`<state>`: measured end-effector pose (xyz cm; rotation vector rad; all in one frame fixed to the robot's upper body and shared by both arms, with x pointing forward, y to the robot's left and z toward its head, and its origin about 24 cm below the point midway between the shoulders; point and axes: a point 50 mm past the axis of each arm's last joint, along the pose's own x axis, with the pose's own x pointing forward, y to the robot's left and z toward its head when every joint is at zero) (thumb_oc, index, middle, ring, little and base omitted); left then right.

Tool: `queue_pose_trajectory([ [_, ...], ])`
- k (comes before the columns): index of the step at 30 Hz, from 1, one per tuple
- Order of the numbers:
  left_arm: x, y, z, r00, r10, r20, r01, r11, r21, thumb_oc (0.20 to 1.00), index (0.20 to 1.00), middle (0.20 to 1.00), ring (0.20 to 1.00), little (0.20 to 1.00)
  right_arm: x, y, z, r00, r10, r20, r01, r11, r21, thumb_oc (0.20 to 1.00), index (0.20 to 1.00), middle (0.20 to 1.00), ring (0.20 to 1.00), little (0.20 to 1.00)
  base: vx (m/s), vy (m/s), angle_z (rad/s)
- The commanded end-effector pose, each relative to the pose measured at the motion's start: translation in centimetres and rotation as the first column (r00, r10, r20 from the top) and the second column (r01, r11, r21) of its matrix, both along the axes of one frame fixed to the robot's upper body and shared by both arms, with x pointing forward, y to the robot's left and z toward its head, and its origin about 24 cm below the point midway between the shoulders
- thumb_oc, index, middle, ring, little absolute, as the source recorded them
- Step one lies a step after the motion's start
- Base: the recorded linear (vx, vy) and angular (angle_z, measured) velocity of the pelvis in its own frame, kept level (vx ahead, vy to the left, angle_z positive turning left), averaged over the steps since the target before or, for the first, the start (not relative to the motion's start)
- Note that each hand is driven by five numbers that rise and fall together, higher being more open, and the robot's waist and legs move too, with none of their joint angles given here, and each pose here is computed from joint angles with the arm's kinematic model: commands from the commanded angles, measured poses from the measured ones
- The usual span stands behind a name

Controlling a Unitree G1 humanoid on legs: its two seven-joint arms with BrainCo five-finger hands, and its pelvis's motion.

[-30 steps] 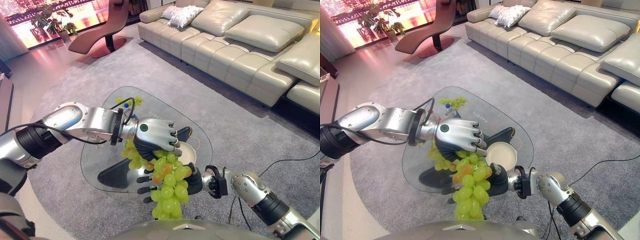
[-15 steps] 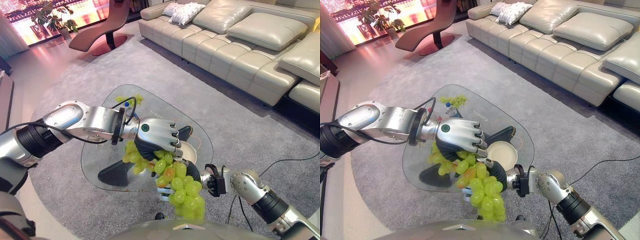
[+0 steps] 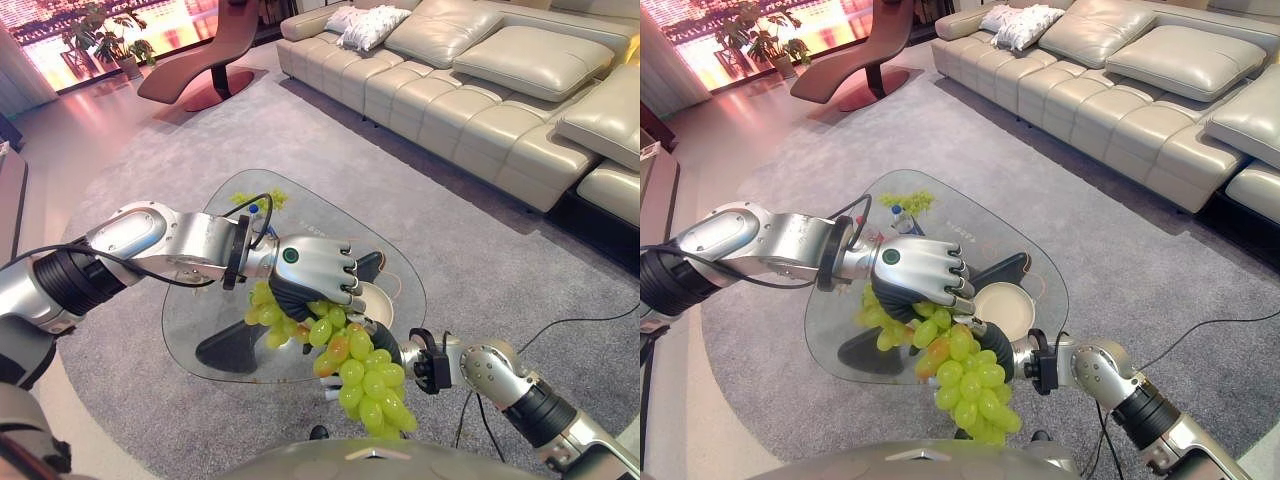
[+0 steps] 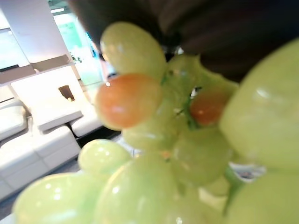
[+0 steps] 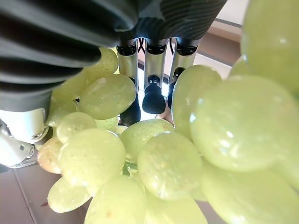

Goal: Pick up fruits into the plate

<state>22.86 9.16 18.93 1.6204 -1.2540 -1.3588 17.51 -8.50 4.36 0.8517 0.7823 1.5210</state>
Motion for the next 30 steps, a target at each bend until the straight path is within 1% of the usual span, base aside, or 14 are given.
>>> queue_pose_trajectory([
  [1,1.9,-0.1,2.1,0.998,0.067,0.022,-0.065,0.995,-0.075,0.2,0.2,0.2,0.2,0.2,-0.4,3.1,4.1,0.994,0.077,0.082,-0.096,0.961,0.258,0.2,0.2,0.2,0.2,0.2,0.0,0.0,0.0],
  [2,2.0,0.0,2.1,0.997,0.081,0.016,-0.08,0.994,-0.077,0.501,0.501,0.501,0.501,0.501,-0.4,3.1,4.1,0.994,0.077,0.08,-0.095,0.961,0.258,0.2,0.2,0.2,0.2,0.2,0.0,0.0,0.0],
  [3,2.1,0.0,2.1,0.996,0.086,0.013,-0.085,0.993,-0.08,0.721,0.721,0.721,0.721,0.721,-0.4,3.1,4.1,0.994,0.076,0.079,-0.094,0.961,0.259,0.2,0.2,0.2,0.2,0.2,0.0,0.0,0.0],
  [4,2.2,0.1,2.2,0.995,0.098,0.002,-0.097,0.991,-0.092,1.0,1.0,1.0,1.0,1.0,-0.4,3.1,4.1,0.994,0.071,0.077,-0.089,0.962,0.259,0.2,0.2,0.2,0.2,0.2,0.0,0.0,0.0],
  [7,2.4,0.2,2.1,0.993,0.115,-0.009,-0.116,0.988,-0.107,1.0,1.0,1.0,1.0,1.0,-0.3,3.1,4.0,0.996,0.062,0.071,-0.079,0.962,0.262,0.2,0.2,0.2,0.2,0.2,0.01,-0.002,0.0],
  [11,2.9,0.8,1.9,0.984,0.17,-0.049,-0.175,0.972,-0.157,1.0,1.0,1.0,1.0,1.0,-0.2,2.8,3.6,0.998,0.029,0.056,-0.043,0.961,0.271,0.2,0.2,0.2,0.2,0.2,0.04,-0.005,0.0],
  [15,3.6,1.8,1.8,0.964,0.243,-0.111,-0.262,0.94,-0.217,1.0,1.0,1.0,1.0,1.0,0.0,2.3,3.2,0.999,-0.022,0.04,0.01,0.961,0.276,0.2,0.2,0.2,0.2,0.2,0.05,-0.004,0.0],
  [18,4.1,3.4,1.5,0.93,0.317,-0.185,-0.359,0.89,-0.28,1.0,1.0,1.0,1.0,1.0,0.3,1.6,2.6,0.996,-0.086,0.018,0.078,0.958,0.277,0.2,0.2,0.2,0.2,0.2,0.06,-0.001,0.01],
  [21,4.2,3.7,1.3,0.921,0.333,-0.202,-0.381,0.877,-0.293,1.0,1.0,1.0,1.0,1.0,0.4,1.4,2.4,0.994,-0.104,0.011,0.097,0.955,0.279,0.2,0.2,0.2,0.2,0.2,0.04,0.001,0.01],
  [22,4.5,5.5,0.2,0.872,0.404,-0.275,-0.481,0.808,-0.34,1.0,1.0,1.0,1.0,1.0,0.6,0.4,1.6,0.984,-0.179,0.001,0.172,0.947,0.271,0.2,0.2,0.2,0.2,0.2,0.09,-0.003,-0.01],
  [23,4.6,6.3,-0.2,0.847,0.434,-0.307,-0.525,0.771,-0.361,1.0,1.0,1.0,1.0,1.0,0.8,-0.1,1.3,0.977,-0.213,-0.002,0.206,0.941,0.267,0.2,0.2,0.2,0.2,0.2,0.11,-0.006,-0.01],
  [27,4.9,8.7,-1.6,0.761,0.498,-0.416,-0.645,0.648,-0.405,1.0,1.0,1.0,1.0,1.0,1.5,-1.4,0.3,0.943,-0.331,0.019,0.317,0.917,0.241,0.2,0.2,0.2,0.2,0.2,0.06,-0.013,0.01],
  [30,4.8,11.1,-3.7,0.638,0.552,-0.537,-0.769,0.486,-0.414,1.0,1.0,1.0,1.0,1.0,2.0,-3.0,-0.7,0.89,-0.454,0.033,0.438,0.874,0.211,0.2,0.2,0.2,0.2,0.2,0.07,-0.021,0.05],
])
